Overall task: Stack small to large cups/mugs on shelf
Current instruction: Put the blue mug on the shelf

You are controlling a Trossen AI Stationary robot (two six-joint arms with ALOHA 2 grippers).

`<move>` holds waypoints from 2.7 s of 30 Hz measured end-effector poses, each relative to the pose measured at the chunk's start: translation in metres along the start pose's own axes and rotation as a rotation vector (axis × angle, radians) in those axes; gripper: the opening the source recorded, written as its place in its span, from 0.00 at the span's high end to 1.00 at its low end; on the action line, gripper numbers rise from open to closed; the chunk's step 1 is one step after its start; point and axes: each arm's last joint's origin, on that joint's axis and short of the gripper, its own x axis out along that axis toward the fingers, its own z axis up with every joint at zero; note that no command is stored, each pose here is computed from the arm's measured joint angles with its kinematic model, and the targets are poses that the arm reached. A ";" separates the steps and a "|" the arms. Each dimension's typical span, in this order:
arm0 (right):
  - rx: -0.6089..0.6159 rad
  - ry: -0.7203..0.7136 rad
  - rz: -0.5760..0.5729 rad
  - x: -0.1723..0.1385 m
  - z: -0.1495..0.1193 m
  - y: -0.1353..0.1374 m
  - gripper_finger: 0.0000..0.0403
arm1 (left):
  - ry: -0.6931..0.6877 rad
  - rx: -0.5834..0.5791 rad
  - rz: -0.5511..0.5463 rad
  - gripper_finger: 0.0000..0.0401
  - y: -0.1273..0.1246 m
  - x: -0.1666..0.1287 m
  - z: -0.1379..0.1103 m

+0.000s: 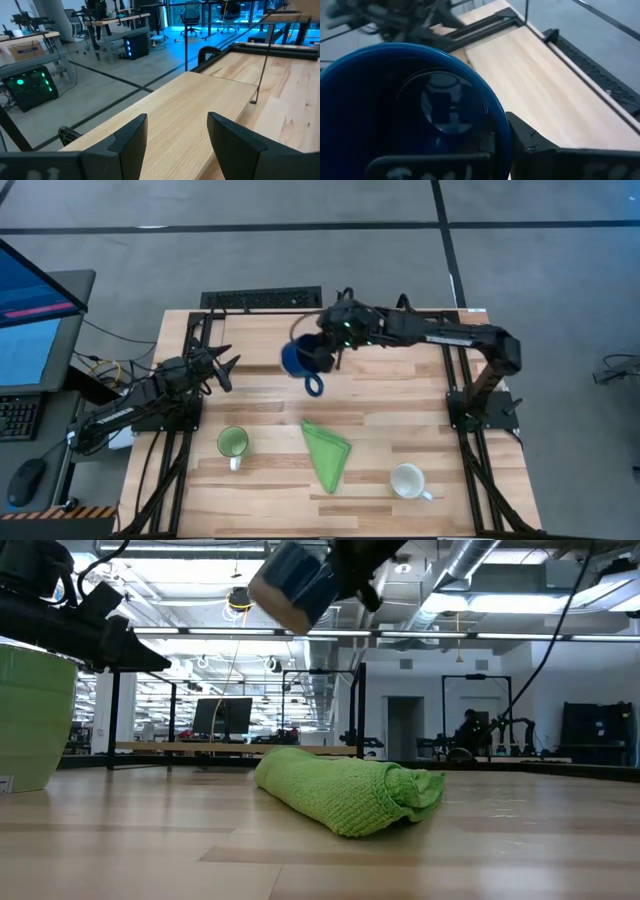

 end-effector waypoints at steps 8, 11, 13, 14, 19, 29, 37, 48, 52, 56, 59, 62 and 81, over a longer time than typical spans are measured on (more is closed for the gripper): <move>0.018 0.058 -0.060 0.051 0.019 -0.022 0.92 | 0.002 0.000 -0.001 0.50 0.000 0.000 0.000; 0.029 0.124 -0.085 0.070 0.019 -0.029 0.92 | 0.002 -0.001 -0.007 0.50 0.000 0.000 0.000; 0.051 0.167 -0.103 0.079 0.019 -0.036 0.92 | 0.003 -0.003 -0.018 0.50 -0.001 0.000 0.000; 0.064 0.192 -0.114 0.083 0.018 -0.039 0.92 | 0.004 -0.004 -0.024 0.50 -0.001 0.000 0.000; 0.075 0.305 -0.247 0.099 0.011 -0.055 0.92 | 0.004 -0.003 -0.050 0.50 -0.002 0.000 0.000; 0.210 0.381 -0.366 0.088 0.008 -0.079 0.92 | 0.005 -0.034 -0.054 0.50 -0.002 0.000 0.000; 0.284 0.456 -0.422 0.085 -0.001 -0.091 0.92 | 0.005 -0.035 -0.054 0.50 -0.002 0.000 0.000; 0.296 0.415 -0.416 0.087 0.003 -0.091 0.92 | 0.005 -0.035 -0.054 0.50 -0.002 0.000 0.000; 0.301 0.414 -0.420 0.087 0.002 -0.091 0.92 | 0.005 -0.035 -0.054 0.50 -0.002 0.000 0.000; 0.299 0.415 -0.417 0.087 0.002 -0.089 0.92 | 0.005 -0.035 -0.054 0.50 -0.002 0.000 0.000; 0.298 0.413 -0.419 0.088 0.002 -0.089 0.92 | 0.005 -0.035 -0.054 0.50 -0.002 0.000 0.000; 0.298 0.410 -0.416 0.088 0.003 -0.089 0.92 | 0.005 -0.035 -0.054 0.50 -0.002 0.000 0.000; 0.250 0.434 -0.450 0.115 -0.012 -0.080 0.92 | 0.005 -0.033 -0.054 0.50 -0.002 0.000 0.000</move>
